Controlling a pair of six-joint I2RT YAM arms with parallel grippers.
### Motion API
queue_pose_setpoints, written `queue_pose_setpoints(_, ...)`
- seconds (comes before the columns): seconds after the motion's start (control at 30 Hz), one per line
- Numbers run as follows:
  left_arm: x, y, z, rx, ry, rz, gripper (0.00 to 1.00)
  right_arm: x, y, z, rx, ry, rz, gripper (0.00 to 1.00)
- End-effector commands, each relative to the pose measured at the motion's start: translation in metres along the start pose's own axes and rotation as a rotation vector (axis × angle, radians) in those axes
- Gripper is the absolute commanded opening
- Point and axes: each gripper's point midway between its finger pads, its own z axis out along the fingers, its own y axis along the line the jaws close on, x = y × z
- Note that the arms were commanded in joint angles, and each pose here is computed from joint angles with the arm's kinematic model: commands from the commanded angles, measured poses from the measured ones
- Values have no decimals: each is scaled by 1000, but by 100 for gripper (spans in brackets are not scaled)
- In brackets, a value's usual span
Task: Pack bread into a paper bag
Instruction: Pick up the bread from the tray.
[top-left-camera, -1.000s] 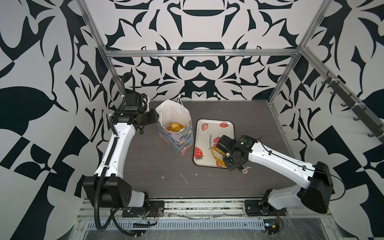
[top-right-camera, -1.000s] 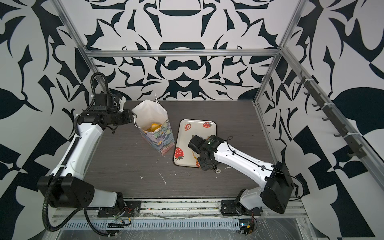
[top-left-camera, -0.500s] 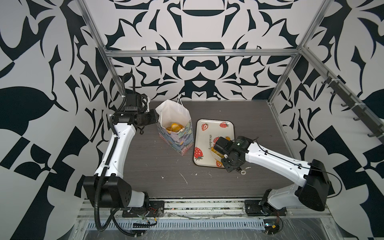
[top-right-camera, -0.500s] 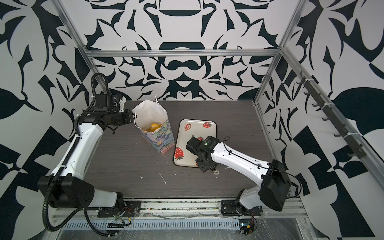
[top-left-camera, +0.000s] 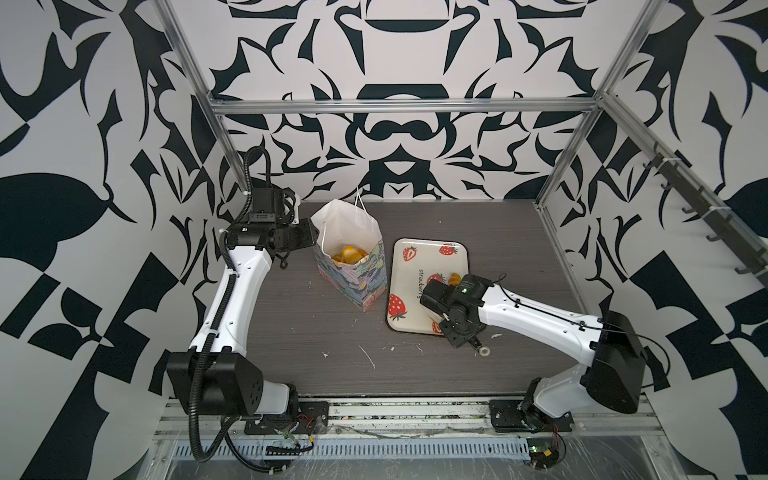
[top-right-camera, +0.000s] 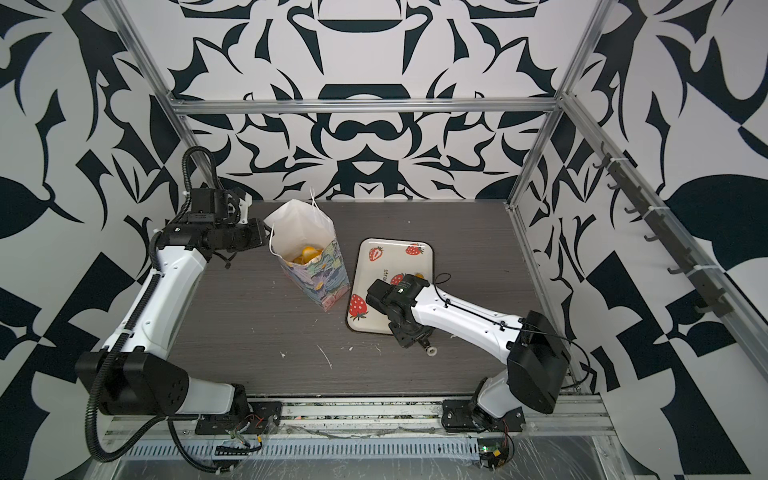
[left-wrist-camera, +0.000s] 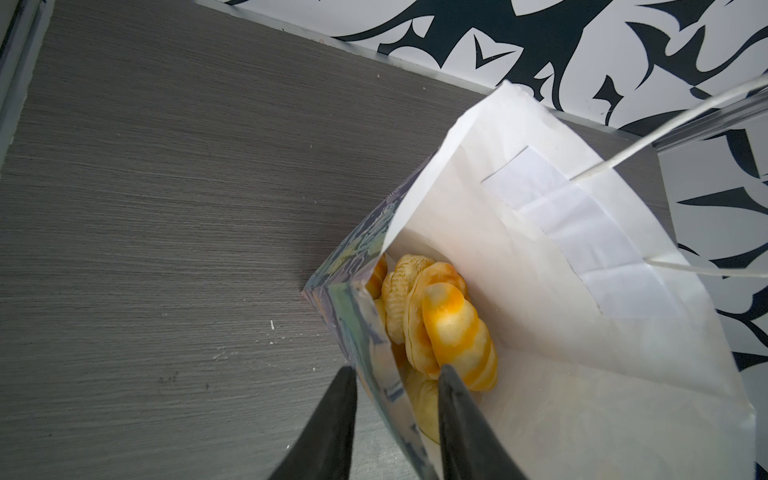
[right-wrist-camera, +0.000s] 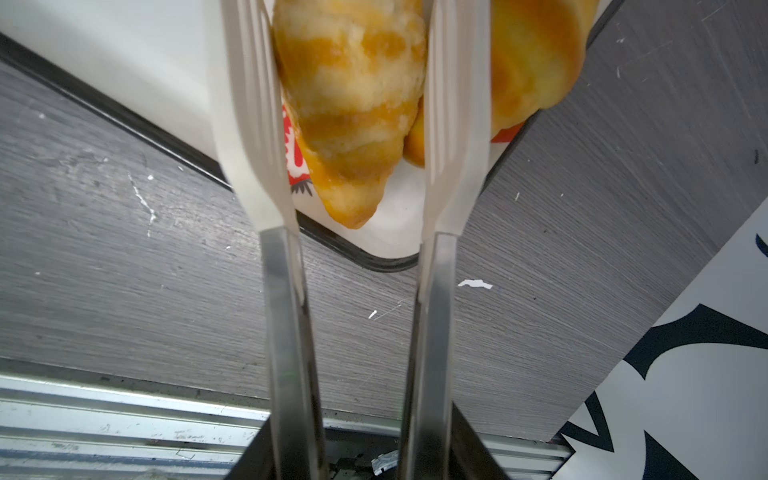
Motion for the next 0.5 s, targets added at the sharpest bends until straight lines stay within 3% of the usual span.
queue_pose_setpoints(0.0,8,-1,-2,9,17,-5,36,-7,-5,-13,24,-40,-9,45)
queue_pose_setpoints(0.2,7,-2,-1,8,16,-4,36,-13,-8,-22,30,-76,-7,37)
queue_pose_setpoints(0.47,7,-1,-1,9,16,-4,36,-28,-15,-43,44,-168,12,35)
